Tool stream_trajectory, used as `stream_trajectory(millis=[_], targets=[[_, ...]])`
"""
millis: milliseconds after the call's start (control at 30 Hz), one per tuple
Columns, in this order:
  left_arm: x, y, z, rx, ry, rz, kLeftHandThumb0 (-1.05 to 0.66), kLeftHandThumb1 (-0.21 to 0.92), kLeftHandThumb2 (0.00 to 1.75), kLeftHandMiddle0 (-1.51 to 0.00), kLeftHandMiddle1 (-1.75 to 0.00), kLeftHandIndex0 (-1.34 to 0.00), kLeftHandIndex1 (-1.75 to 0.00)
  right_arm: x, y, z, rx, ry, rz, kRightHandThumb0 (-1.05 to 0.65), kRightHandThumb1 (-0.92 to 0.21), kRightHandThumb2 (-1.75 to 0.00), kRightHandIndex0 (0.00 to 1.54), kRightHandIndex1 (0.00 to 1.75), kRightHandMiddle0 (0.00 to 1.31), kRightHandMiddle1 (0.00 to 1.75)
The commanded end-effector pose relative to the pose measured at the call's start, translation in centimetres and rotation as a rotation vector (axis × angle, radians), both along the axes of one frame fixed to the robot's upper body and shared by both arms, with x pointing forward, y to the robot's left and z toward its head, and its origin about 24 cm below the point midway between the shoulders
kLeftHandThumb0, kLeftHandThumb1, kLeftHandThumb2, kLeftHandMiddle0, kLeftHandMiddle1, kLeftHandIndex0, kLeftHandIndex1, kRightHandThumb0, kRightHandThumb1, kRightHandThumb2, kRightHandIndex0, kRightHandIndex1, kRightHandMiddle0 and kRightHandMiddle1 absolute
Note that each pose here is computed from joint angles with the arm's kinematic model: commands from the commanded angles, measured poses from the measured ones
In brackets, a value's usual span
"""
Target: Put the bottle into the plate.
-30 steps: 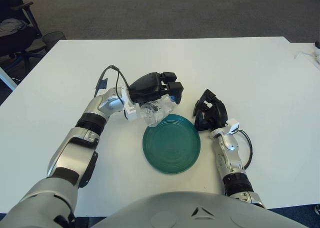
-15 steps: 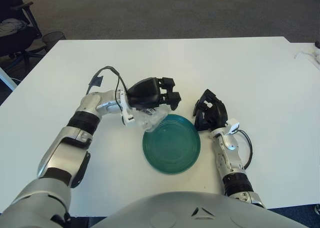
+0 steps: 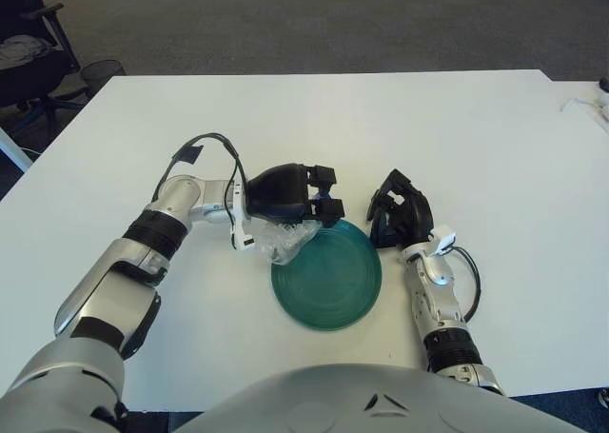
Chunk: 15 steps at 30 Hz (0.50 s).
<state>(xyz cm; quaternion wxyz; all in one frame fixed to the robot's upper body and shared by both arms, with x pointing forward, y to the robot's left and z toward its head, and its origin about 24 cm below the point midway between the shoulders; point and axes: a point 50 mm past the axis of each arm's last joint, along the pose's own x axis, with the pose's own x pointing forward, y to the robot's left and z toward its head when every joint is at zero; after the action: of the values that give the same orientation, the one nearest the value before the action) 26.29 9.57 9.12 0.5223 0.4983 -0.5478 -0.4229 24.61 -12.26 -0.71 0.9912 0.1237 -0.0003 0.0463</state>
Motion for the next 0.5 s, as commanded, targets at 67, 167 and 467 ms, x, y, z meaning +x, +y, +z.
stream_trajectory(millis=[67, 167, 467], targets=[[-0.8, 0.1, 0.3, -0.028, -0.02, -0.021, -0.55, 0.14, 1.54, -1.29, -1.75, -0.76, -1.75, -5.3, -0.4, -7.2, 0.02, 0.424, -0.027, 0.0, -0.03, -1.62, 0.86, 1.67, 0.59, 1.75], [-1.1, 0.3, 0.5, -0.047, -0.028, -0.042, -0.55, 0.13, 1.55, -1.29, -1.75, -0.77, -1.75, -5.3, -0.4, -7.2, 0.018, 0.426, -0.026, 0.0, -0.03, -1.62, 0.86, 1.67, 0.59, 1.75], [-1.9, -0.2, 0.9, -0.178, -0.061, -0.1, -0.56, 0.12, 1.55, -1.26, -1.75, -0.77, -1.75, -5.4, -0.5, -7.2, 0.019, 0.42, -0.017, 0.0, -0.04, -1.62, 0.85, 1.68, 0.58, 1.75]])
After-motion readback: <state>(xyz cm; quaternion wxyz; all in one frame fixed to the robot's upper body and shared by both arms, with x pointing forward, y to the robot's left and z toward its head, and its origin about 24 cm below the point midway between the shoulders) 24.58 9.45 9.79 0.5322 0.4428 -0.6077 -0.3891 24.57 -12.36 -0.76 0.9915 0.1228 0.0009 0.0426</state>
